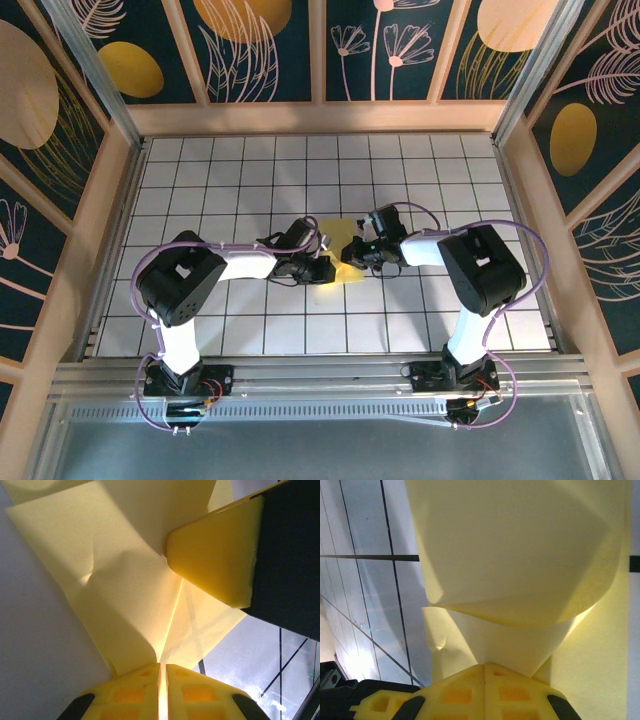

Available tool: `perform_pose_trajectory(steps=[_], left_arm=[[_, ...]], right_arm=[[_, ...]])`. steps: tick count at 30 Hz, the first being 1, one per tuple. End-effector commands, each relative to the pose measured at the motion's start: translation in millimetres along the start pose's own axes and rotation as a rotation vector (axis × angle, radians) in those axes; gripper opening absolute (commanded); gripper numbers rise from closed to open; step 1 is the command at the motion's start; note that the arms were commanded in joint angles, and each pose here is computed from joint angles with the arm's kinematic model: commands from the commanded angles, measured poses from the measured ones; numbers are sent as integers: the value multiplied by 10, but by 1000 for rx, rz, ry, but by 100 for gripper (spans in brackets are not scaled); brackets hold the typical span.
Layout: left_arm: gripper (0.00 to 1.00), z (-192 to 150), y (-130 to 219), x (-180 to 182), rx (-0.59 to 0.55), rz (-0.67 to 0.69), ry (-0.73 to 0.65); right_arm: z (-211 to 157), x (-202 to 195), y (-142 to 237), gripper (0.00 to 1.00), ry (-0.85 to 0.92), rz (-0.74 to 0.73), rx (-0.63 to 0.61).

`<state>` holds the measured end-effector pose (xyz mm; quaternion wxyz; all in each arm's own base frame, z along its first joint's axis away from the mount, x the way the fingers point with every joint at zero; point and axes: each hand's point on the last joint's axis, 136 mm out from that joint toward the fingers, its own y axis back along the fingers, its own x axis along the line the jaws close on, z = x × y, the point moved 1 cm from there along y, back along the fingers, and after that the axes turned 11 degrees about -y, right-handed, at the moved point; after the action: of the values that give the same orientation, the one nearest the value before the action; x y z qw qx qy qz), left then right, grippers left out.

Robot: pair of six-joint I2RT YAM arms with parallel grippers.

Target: Fold a paper plane with a square sheet of paper (fold left side to right side)

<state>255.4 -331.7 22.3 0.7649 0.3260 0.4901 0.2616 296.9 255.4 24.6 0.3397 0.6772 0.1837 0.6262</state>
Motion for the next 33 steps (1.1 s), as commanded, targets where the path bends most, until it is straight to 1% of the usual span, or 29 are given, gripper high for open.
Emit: perform_pose_trajectory(steps=[1, 5, 10, 18, 26, 33], left_arm=[[9, -162, -57, 209, 43, 59, 33], [5, -195, -71, 268, 50, 82, 34], [3, -212, -78, 312, 55, 103, 24], [2, -240, -89, 354, 65, 122, 15], [1, -243, -90, 371, 67, 130, 18], [1, -249, -92, 386, 70, 139, 18]], right_arm=[[-73, 27, 35, 0, 16, -17, 19], [-39, 148, 121, 0, 49, 11, -12], [-141, 159, 156, 0, 66, 27, -20], [-260, 186, 37, 0, 80, 39, 2], [-259, 187, -56, 0, 88, 38, 12], [-263, 54, -118, 0, 80, -17, 17]])
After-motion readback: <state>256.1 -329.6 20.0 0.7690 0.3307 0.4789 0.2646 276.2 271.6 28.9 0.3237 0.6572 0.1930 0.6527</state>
